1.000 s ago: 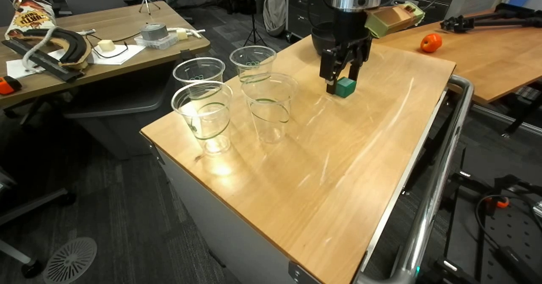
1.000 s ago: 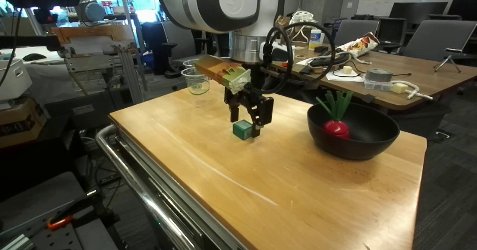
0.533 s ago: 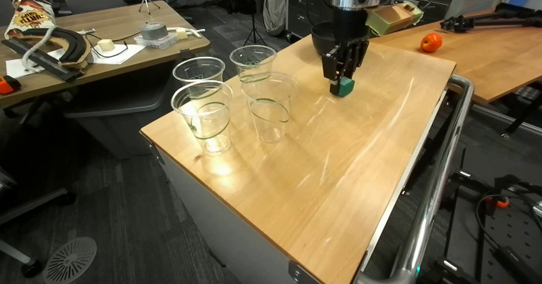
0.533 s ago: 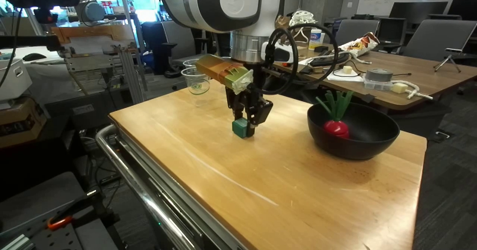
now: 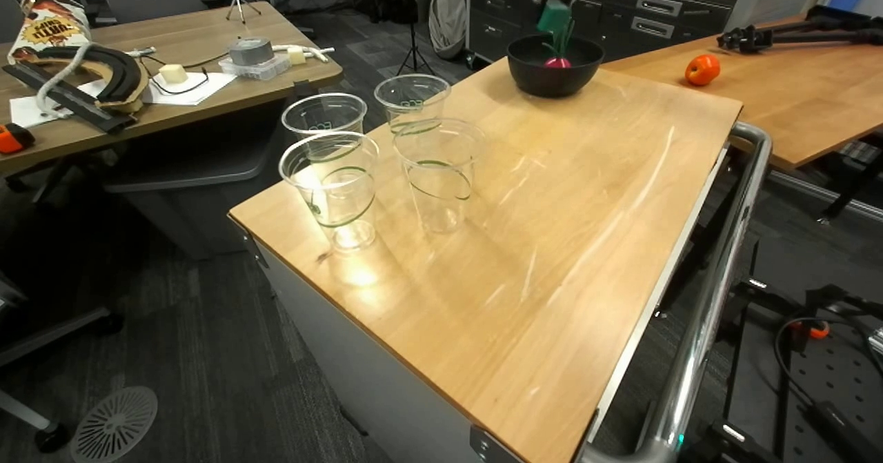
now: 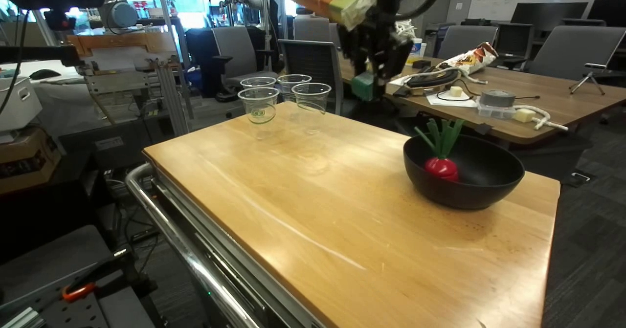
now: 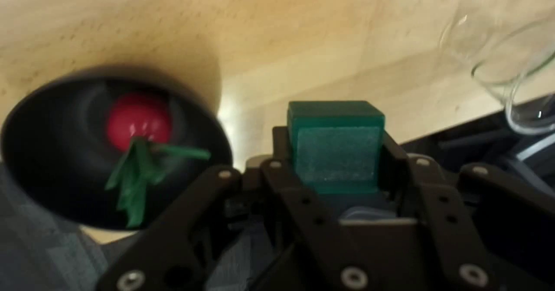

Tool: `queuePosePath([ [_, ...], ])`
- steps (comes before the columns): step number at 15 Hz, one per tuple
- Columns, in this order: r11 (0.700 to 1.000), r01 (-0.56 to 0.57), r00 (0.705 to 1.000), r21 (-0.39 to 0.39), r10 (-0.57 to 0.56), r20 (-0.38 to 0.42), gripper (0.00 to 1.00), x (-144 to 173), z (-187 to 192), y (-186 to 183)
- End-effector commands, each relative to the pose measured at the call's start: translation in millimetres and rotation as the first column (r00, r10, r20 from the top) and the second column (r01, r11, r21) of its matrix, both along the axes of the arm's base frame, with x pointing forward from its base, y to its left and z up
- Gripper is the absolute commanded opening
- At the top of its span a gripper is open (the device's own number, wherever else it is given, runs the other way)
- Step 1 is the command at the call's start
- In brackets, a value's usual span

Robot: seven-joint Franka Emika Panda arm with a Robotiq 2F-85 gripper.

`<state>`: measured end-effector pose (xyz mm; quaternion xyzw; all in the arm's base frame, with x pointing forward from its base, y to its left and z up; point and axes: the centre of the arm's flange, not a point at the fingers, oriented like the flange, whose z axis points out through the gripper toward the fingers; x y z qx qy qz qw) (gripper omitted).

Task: Put the red object and the green building block in the black bowl then stack the four plastic cups together

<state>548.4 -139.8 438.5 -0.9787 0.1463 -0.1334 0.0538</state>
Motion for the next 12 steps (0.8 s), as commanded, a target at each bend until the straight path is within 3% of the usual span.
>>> queuePosePath([
  [1,0.988,0.152,0.980,-0.024,-0.147,0.133,0.21,11.0,29.6,-51.8],
  [4,0.959,0.283,0.948,-0.025,-0.276,0.158,0.21,17.7,12.3,-74.3],
  [12,0.872,0.489,0.872,0.008,-0.489,0.019,0.21,55.8,-49.2,-86.0],
])
